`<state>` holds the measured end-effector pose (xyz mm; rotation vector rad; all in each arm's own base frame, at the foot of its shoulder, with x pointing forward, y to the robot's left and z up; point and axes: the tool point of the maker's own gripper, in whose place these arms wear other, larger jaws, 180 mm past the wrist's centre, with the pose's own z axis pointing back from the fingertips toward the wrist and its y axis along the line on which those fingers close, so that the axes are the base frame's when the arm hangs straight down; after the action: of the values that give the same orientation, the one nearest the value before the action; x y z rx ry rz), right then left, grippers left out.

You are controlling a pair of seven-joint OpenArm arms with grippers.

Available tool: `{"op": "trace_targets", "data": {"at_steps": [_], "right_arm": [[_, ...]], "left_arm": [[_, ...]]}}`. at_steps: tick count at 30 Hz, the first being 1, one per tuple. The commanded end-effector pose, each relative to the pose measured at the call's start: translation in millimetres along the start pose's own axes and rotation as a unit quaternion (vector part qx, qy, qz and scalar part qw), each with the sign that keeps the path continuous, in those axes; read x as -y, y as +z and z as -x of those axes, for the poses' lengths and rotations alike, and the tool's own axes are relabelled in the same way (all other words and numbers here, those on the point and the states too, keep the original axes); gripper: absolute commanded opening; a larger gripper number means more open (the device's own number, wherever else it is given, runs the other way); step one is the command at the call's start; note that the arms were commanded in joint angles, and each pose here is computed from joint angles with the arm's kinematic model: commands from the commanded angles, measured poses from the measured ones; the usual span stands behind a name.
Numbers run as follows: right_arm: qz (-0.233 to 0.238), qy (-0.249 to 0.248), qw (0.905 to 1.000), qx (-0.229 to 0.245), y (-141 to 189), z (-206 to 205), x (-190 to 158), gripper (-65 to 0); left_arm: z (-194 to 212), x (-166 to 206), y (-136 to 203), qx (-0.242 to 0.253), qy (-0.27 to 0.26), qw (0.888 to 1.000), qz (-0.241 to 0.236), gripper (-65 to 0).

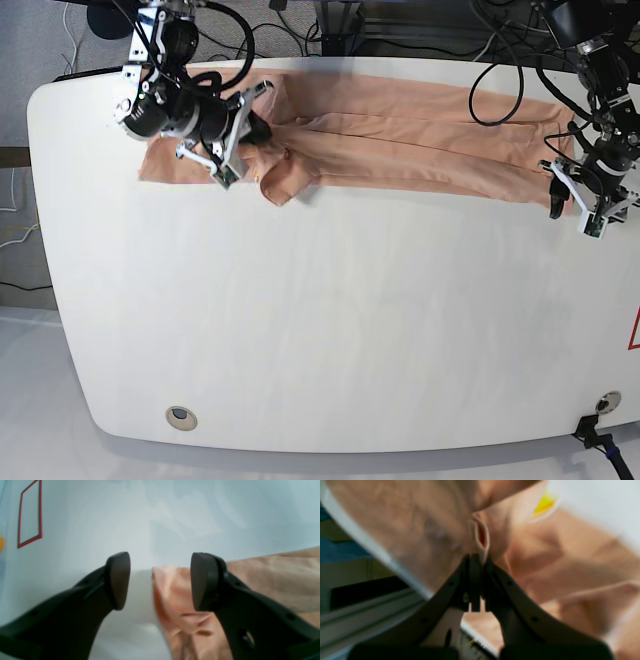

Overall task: Fold the T-shirt properly
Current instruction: 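Pull the sleeve end with the right gripper over the folded shirt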

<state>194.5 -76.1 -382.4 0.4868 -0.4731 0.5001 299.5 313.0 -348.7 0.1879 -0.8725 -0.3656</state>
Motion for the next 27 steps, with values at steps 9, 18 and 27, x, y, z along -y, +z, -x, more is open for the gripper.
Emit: {"op": "trace_targets", "data": {"at_steps": [9, 18, 27], "right_arm": [[-0.065, -0.020, 0.9974, -0.025, 18.7, 48.8, -23.7, -65.0], [-0.061, -0.017, 0.9970, -0.044, 23.6, 60.9, -20.3, -60.2], [-0.103, -0.024, 0.9931, -0.052, 39.5, 75.2, -29.1, -31.7]], "left_arm": [[-16.9, -6.3, 2.4, 0.026, -0.007, 1.000, -0.005, -28.8], [-17.0, -5.9, 2.2, 0.026, -0.007, 1.000, -0.005, -28.8], [-16.5, -5.8, 2.0, 0.026, -0.007, 1.000, -0.004, -28.8]]}}
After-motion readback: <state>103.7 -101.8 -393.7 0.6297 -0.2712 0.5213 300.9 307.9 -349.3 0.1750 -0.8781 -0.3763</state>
